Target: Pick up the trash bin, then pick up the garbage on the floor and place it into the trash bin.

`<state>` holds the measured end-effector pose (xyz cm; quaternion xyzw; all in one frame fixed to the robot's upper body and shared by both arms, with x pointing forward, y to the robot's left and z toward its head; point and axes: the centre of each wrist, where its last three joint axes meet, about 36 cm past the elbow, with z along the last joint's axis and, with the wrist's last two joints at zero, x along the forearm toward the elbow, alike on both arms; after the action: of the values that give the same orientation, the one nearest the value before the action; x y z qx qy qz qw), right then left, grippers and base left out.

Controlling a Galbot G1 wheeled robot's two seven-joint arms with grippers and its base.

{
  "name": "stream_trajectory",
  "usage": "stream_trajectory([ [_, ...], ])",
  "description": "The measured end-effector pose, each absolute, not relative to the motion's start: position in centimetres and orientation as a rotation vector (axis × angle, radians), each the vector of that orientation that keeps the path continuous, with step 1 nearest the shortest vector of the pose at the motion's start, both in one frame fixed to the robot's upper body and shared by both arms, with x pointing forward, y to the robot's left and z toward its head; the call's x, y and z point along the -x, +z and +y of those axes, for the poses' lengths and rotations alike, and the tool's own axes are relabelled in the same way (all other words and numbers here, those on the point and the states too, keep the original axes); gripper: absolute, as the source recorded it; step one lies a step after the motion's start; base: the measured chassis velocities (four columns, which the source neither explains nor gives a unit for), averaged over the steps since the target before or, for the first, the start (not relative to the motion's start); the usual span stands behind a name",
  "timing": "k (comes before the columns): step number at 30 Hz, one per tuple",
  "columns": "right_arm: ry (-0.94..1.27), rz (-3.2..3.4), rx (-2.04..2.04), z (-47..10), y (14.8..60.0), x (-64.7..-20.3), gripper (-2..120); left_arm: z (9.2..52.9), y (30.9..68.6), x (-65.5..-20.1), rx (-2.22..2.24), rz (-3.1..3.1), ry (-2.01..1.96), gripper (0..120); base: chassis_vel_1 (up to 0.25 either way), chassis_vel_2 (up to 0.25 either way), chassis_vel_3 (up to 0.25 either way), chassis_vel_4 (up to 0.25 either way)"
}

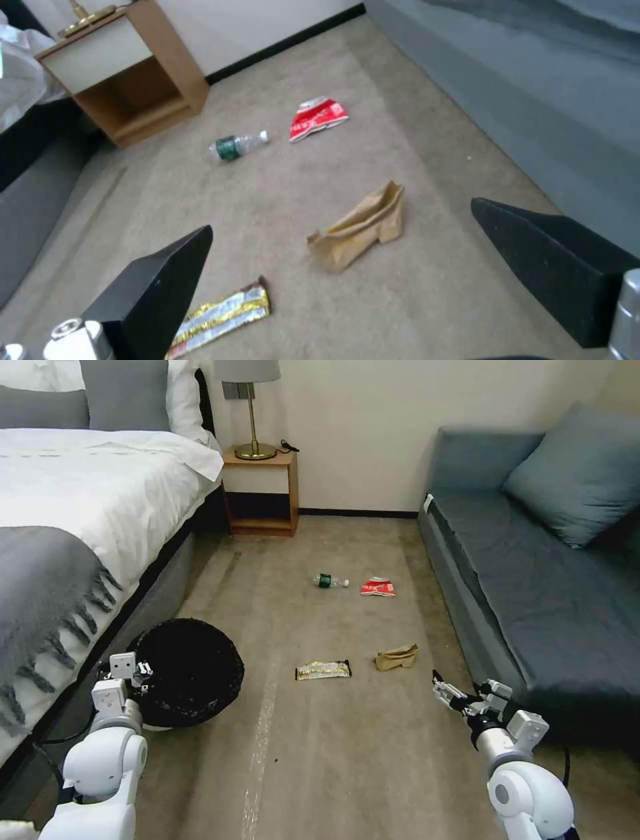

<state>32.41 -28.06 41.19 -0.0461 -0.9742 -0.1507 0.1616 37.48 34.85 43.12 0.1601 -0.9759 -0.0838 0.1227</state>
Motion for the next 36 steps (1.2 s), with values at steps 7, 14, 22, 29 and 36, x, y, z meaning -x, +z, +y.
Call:
stream_trajectory([
  [7,-0.435,-2.778,0.130,-27.95,41.01,-32.59,100,34.84,43.04,-37.71,-0.453,-2.857,-0.240,4,-0.142,0.144,0.146,-0.149],
  [14,-0.440,-2.774,0.131,-27.88,40.87,-32.58,100,34.71,42.94,-38.02,-0.430,-2.865,-0.240,4,-0.134,0.141,0.149,-0.130],
  [22,-0.440,-2.773,0.139,-27.98,40.74,-32.43,100,34.55,43.04,-38.26,-0.418,-2.872,-0.237,4,-0.138,0.151,0.137,-0.139],
  [29,-0.441,-2.772,0.136,-27.90,40.71,-32.42,100,34.56,43.03,-38.25,-0.414,-2.875,-0.238,4,-0.144,0.143,0.142,-0.130],
  [36,-0.435,-2.769,0.129,-27.84,40.56,-32.54,100,34.64,43.02,-38.27,-0.410,-2.876,-0.240,4,-0.144,0.139,0.137,-0.153],
])
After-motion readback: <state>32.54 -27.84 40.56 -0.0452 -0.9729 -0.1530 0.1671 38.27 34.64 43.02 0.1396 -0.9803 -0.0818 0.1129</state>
